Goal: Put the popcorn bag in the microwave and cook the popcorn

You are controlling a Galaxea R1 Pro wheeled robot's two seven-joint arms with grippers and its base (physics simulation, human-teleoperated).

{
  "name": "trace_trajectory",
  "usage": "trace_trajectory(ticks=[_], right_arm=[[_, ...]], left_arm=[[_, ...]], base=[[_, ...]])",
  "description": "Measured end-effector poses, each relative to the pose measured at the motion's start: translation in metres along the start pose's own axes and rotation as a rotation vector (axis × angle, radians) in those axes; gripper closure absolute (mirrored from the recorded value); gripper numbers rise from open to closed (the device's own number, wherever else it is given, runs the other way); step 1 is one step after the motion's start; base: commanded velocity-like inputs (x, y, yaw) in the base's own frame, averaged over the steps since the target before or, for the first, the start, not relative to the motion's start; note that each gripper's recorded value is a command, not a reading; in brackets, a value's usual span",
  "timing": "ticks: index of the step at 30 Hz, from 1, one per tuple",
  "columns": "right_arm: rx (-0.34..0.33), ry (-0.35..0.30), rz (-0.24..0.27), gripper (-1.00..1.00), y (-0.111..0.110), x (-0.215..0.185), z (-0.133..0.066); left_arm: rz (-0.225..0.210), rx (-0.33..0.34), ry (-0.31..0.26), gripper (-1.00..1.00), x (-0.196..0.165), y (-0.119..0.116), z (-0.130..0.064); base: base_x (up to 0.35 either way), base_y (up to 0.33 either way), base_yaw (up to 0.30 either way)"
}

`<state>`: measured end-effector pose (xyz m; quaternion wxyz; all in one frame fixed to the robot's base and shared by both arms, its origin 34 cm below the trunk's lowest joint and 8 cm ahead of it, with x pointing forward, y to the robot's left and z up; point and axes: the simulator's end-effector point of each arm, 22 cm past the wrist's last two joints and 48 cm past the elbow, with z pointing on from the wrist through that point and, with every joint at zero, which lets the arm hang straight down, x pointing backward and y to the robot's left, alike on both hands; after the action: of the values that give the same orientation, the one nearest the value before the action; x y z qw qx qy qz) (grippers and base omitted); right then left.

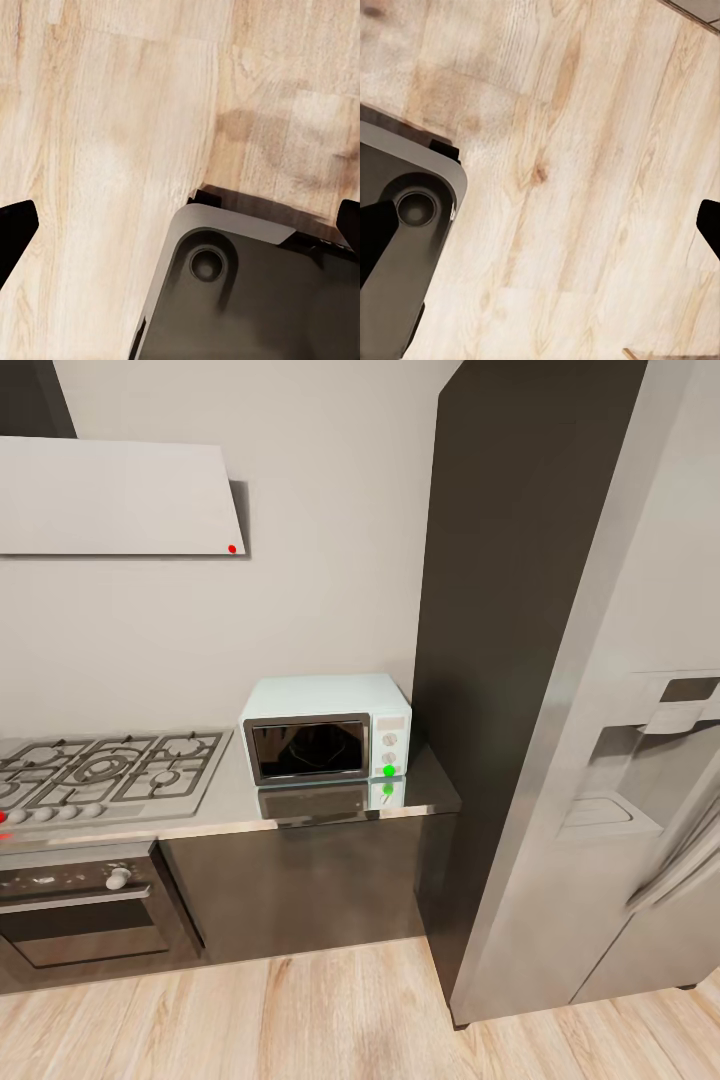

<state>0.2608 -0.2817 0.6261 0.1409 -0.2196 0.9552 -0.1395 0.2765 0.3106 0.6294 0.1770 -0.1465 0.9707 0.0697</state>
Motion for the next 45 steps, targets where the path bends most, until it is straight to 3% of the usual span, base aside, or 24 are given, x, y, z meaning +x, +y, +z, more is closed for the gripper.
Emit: trace_trajectory(ticks=[45], right_arm=[[0.0,0.0,0.0,-1.0,0.0,0.0,0.0]], left_arm=[[0.0,0.0,0.0,-1.0,0.0,0.0,0.0]], base=[[0.0,0.0,0.0]])
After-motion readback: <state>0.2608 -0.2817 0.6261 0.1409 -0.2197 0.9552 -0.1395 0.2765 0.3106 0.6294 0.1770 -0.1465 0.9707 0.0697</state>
